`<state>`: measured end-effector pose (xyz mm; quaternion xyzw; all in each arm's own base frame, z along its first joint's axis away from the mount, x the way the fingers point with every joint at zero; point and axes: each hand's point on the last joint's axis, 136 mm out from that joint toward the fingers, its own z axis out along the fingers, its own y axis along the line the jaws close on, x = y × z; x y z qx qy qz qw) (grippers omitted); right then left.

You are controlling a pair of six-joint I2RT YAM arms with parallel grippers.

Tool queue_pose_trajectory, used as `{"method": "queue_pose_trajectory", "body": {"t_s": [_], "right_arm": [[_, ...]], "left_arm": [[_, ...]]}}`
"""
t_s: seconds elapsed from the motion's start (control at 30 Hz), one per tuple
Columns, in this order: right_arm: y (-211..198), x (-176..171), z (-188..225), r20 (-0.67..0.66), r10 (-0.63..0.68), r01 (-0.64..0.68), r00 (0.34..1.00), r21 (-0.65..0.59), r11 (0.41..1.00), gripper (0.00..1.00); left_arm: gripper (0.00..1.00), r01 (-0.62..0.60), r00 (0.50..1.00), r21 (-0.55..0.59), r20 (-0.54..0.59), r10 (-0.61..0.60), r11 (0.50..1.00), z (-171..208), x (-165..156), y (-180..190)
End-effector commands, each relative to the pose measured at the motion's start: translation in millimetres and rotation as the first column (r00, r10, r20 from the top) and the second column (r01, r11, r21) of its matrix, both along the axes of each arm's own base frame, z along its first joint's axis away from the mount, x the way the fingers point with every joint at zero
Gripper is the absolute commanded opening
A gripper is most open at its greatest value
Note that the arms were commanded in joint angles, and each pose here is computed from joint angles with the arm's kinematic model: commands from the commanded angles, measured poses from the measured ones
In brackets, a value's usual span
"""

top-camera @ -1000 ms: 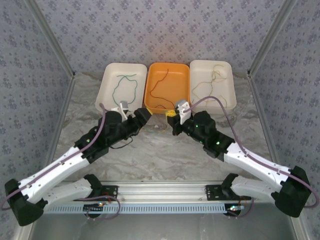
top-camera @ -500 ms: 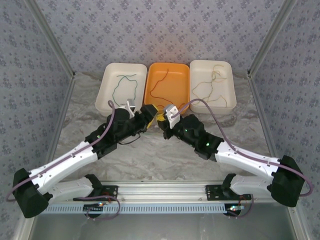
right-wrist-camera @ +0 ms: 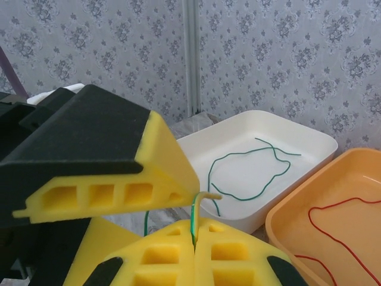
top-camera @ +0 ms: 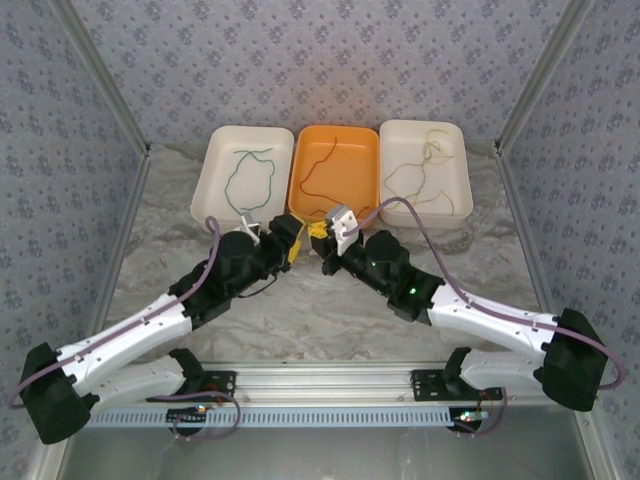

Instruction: Untangle the cables

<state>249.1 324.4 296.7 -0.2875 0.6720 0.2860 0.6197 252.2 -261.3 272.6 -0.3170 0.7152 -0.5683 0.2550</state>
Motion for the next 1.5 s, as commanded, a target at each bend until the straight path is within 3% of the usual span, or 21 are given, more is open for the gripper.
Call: {"method": "queue_pose_trajectory", "body": {"t_s": [0.0,0.33,0.53,0.8,1.17,1.27,1.47], "right_arm": [[5.9,-5.5,-2.6,-0.011,0.019,-0.018,1.000,0.019,1.000,0.00],[6.3,-4.2,-22.5,-0.047,0.006,-0.005,0.999,0.007,1.000,0.00],[7.8,-3.7,-23.3,-0.053,0.010,-0.009,0.999,0.014,1.000,0.00],[15.3,-4.5,-16.6,-0.043,0.023,-0.021,0.999,0.039,0.999,0.00],[25.2,-12.0,-7.6,-0.030,0.058,-0.056,0.998,0.052,0.997,0.00],[27.0,-12.8,-9.5,-0.035,0.062,-0.060,0.997,0.055,0.997,0.00],[31.1,-16.7,-17.9,-0.049,0.077,-0.075,0.996,0.038,0.996,0.00]], "left_arm": [[0.68,-0.051,0.998,-0.104,0.036,0.055,0.993,23.4,11.3,2.5],[0.67,-0.094,0.993,-0.140,0.061,0.104,0.986,36.2,11.9,12.9],[0.67,-0.142,0.988,-0.097,0.049,0.147,0.985,31.2,1.0,28.5],[0.68,-0.125,0.992,-0.061,-0.016,0.124,0.990,13.3,0.8,21.2],[0.68,-0.107,0.992,-0.093,-0.077,0.100,0.990,-1.0,8.2,5.6],[0.59,-0.108,0.992,-0.093,-0.068,0.102,0.990,3.6,9.2,5.8],[0.21,-0.125,0.991,-0.078,-0.049,0.121,0.989,6.3,12.3,15.3]]}}
